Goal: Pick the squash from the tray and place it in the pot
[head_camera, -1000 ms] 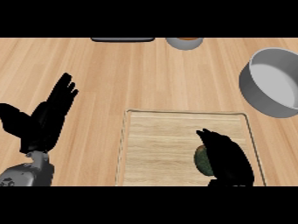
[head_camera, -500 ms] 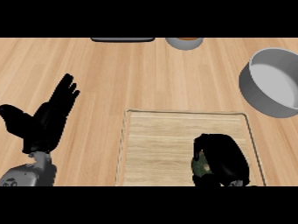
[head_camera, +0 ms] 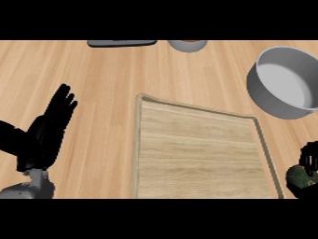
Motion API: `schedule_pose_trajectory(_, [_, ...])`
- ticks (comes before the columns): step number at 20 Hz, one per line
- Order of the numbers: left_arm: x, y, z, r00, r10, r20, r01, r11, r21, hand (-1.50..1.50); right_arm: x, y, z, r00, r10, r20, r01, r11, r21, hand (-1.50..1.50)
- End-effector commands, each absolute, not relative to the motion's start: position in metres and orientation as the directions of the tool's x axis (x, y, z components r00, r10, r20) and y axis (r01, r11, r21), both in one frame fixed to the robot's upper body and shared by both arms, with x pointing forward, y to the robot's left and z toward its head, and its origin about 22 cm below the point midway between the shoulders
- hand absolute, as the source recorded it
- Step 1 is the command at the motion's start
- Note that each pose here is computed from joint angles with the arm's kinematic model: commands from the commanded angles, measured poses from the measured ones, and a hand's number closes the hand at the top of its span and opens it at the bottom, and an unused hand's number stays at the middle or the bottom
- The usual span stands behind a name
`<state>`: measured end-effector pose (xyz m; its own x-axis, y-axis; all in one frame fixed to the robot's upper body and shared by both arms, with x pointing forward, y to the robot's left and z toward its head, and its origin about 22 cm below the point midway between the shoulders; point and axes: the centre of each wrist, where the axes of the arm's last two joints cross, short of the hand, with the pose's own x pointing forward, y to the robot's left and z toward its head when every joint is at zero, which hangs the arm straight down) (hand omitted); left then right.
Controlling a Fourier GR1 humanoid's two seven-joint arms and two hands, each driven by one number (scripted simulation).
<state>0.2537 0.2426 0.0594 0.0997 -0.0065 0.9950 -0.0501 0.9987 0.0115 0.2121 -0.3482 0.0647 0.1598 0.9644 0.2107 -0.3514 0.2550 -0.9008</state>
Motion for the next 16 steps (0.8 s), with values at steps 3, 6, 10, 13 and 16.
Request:
schedule_pose_trajectory(3, [0.257,0.239,0.061,0.1,-0.003,0.995,-0.033,0.999,0.006,0.0,0.191,-0.482,0.113,0.258,0.948,0.184,-0.128,0.223,-0.966,1.5])
schedule_pose_trajectory(6, [0.266,0.246,0.055,0.098,-0.006,0.995,-0.037,0.999,0.01,0.0,0.173,-0.521,0.135,0.245,0.944,0.219,0.003,0.225,-0.974,1.5])
schedule_pose_trajectory(10, [0.261,0.245,0.071,0.099,-0.015,0.995,-0.035,0.999,0.019,0.0,0.138,-0.562,0.154,0.161,0.948,0.274,0.074,0.265,-0.961,1.5])
schedule_pose_trajectory(13, [0.256,0.236,0.056,0.095,-0.034,0.995,-0.009,0.999,0.035,0.0,0.135,-0.575,0.196,0.086,0.946,0.313,0.157,0.297,-0.942,1.5])
schedule_pose_trajectory(16, [0.267,0.235,0.062,0.105,-0.013,0.994,-0.011,1.0,0.014,0.0,0.137,-0.57,0.235,-0.021,0.947,0.32,0.267,0.313,-0.911,1.5])
